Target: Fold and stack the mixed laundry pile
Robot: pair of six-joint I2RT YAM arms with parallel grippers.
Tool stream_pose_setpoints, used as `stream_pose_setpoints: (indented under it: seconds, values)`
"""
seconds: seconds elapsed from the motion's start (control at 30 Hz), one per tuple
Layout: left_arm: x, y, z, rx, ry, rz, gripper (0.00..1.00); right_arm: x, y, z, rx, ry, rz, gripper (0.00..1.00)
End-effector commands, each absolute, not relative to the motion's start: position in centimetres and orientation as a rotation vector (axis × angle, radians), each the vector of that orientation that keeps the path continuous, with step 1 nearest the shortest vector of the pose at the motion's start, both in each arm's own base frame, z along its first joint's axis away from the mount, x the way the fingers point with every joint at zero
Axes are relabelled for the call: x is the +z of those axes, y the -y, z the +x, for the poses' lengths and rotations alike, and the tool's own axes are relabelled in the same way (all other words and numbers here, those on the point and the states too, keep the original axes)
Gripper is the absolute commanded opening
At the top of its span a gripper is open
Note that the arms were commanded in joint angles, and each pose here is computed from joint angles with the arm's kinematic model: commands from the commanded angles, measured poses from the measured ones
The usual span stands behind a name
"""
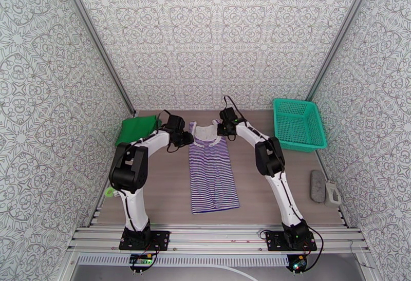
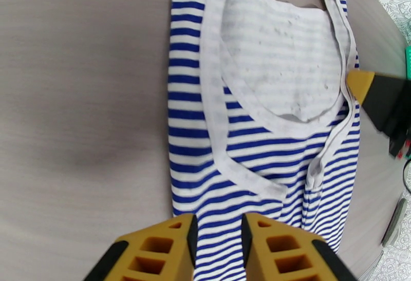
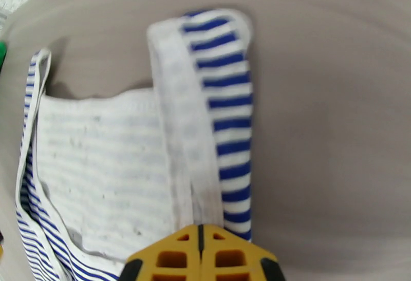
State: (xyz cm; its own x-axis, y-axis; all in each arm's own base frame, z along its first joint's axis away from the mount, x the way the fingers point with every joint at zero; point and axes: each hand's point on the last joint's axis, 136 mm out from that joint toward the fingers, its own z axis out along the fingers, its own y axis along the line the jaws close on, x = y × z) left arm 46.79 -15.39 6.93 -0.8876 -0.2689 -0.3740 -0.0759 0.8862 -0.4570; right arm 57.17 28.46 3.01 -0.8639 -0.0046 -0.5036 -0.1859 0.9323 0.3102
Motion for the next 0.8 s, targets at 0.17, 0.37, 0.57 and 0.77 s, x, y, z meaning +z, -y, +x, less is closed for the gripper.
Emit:
stream_pose_setpoints:
  seconds: [0.17,0.37,0.57,0.77]
  values:
    - [8.9,15.6,45.9,-0.651,-2.588,-0.209,0.3,-0.8,-21.2,55.7,0.192,-2.754,0.143,0.0]
    - [9.4,15.6,45.0,-0.668,-2.584,-0.205,0.31,-0.4,-18.5,55.8,0.153,-2.75,0.212,0.0]
    - [9.3,15.4,42.5,-0.683,-2.604,-0.208,0.31,2.3,-20.1,56.6,0.274,-2.712,0.137,0.0]
    - [8.9,16.4,36.9,-0.711,-2.652,-0.192,0.38,9.6,-21.3,55.3,0.377,-2.628,0.086,0.09]
